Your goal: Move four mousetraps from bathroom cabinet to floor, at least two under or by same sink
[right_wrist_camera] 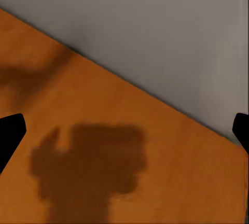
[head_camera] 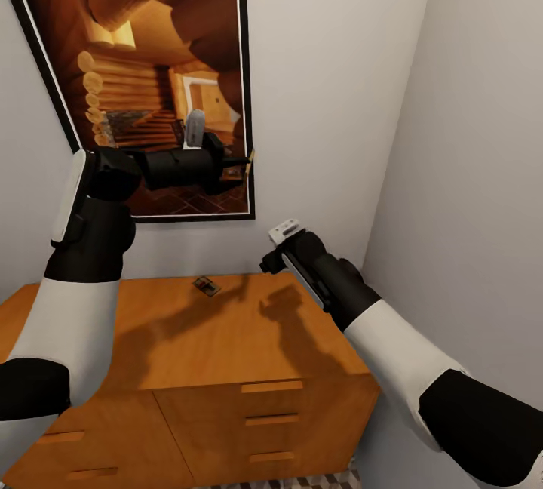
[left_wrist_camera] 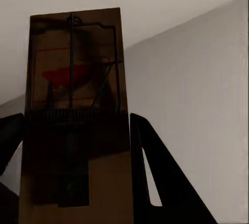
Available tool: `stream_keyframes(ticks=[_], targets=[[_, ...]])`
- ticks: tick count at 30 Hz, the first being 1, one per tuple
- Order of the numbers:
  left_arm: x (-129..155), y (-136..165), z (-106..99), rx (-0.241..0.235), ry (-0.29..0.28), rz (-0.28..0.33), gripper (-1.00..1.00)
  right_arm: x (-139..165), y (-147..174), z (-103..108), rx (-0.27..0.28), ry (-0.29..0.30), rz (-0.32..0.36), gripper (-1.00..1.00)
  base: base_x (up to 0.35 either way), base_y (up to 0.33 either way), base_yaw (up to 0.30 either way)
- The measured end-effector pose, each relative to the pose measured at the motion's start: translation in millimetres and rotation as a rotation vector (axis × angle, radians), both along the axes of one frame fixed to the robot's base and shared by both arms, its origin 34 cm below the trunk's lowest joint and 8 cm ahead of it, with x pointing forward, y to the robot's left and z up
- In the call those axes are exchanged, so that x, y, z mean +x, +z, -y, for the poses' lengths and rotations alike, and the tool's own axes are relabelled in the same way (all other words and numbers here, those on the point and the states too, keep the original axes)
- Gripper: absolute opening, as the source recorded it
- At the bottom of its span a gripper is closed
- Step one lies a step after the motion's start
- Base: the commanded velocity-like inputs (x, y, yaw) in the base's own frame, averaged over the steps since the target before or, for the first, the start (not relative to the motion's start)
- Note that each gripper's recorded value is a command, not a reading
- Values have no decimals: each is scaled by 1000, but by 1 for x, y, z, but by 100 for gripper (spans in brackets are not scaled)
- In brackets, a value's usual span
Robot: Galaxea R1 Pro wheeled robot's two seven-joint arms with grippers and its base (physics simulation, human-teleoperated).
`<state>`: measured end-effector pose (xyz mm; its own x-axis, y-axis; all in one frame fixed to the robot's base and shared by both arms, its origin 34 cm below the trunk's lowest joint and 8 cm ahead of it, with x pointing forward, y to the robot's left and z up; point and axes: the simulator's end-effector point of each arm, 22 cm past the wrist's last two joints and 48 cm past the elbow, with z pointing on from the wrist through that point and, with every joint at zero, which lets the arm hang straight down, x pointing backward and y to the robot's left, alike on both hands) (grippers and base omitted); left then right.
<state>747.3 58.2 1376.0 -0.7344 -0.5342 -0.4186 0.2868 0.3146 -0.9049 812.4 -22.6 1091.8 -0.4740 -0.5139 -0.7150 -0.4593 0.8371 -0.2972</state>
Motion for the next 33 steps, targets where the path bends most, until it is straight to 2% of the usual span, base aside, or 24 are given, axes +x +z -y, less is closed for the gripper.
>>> stream_keyframes(ticks=[7, 11, 19, 22, 24, 27, 33], targets=[[-9, 20, 10, -74, -55, 61, -100, -1, -4, 1, -18, -14, 10, 100, 62, 46, 0], [-20, 34, 27, -125, -106, 91, -100, -1, -5, 1, -18, -14, 10, 100, 7, 5, 0], [-25, 39, 36, -148, -130, 101, -100, -4, -8, -3, -4, -3, 1, 100, 1, 1, 0], [-25, 39, 35, -147, -130, 102, -100, -16, -17, -21, 76, 39, -64, 100, 8, 3, 0], [-26, 39, 36, -148, -131, 101, -100, -28, -21, -39, 161, 78, -125, 100, 104, 68, 0], [-26, 39, 36, -149, -131, 101, -100, -37, -22, -51, 223, 105, -167, 100, 191, 139, 0], [-26, 39, 37, -150, -133, 101, -100, -41, -21, -59, 257, 122, -188, 100, 147, 109, 0]])
